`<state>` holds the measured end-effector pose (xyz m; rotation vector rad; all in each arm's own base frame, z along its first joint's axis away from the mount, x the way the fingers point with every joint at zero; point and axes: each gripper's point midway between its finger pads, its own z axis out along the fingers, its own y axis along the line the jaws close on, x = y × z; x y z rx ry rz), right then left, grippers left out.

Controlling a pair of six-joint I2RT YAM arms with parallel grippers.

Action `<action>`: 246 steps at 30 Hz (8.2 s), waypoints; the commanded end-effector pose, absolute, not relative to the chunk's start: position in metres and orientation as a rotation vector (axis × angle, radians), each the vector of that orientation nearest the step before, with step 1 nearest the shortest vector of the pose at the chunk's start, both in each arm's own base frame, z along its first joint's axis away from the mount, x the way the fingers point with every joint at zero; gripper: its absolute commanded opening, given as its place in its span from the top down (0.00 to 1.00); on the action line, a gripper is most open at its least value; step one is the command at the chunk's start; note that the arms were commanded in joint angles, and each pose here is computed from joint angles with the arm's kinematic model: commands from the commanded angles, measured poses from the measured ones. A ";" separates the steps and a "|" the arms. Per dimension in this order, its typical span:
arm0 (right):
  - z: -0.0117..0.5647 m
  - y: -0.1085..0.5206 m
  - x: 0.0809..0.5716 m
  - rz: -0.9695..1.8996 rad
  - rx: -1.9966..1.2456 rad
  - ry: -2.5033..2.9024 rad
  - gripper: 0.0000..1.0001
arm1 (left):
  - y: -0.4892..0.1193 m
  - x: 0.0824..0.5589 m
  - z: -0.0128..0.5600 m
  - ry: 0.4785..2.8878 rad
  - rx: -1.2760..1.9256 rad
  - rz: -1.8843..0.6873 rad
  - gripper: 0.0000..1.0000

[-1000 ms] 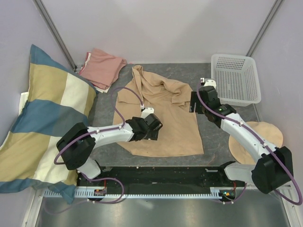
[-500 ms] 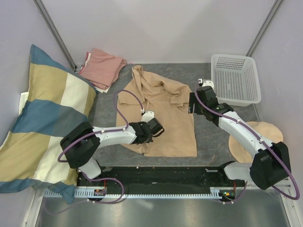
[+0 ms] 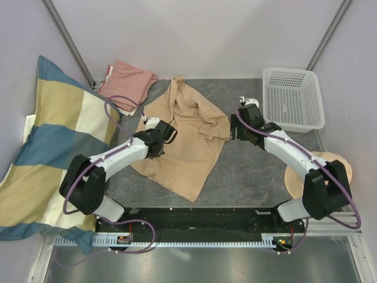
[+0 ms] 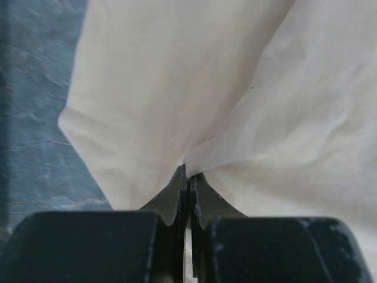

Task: Fold and stack the t-shirts
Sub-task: Flatten out the tshirt

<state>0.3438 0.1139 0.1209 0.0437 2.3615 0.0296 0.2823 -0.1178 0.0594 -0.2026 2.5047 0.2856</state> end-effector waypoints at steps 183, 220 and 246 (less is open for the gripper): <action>0.066 0.137 0.331 -0.340 -0.006 2.338 1.00 | -0.114 0.265 0.078 2.387 -0.391 0.108 0.13; 0.055 0.133 0.323 -0.339 -0.028 2.378 1.00 | -0.087 0.279 0.035 2.394 -0.658 0.045 0.11; 0.044 0.136 0.324 -0.341 -0.046 2.406 1.00 | -0.083 0.273 0.033 2.388 -0.679 0.019 0.13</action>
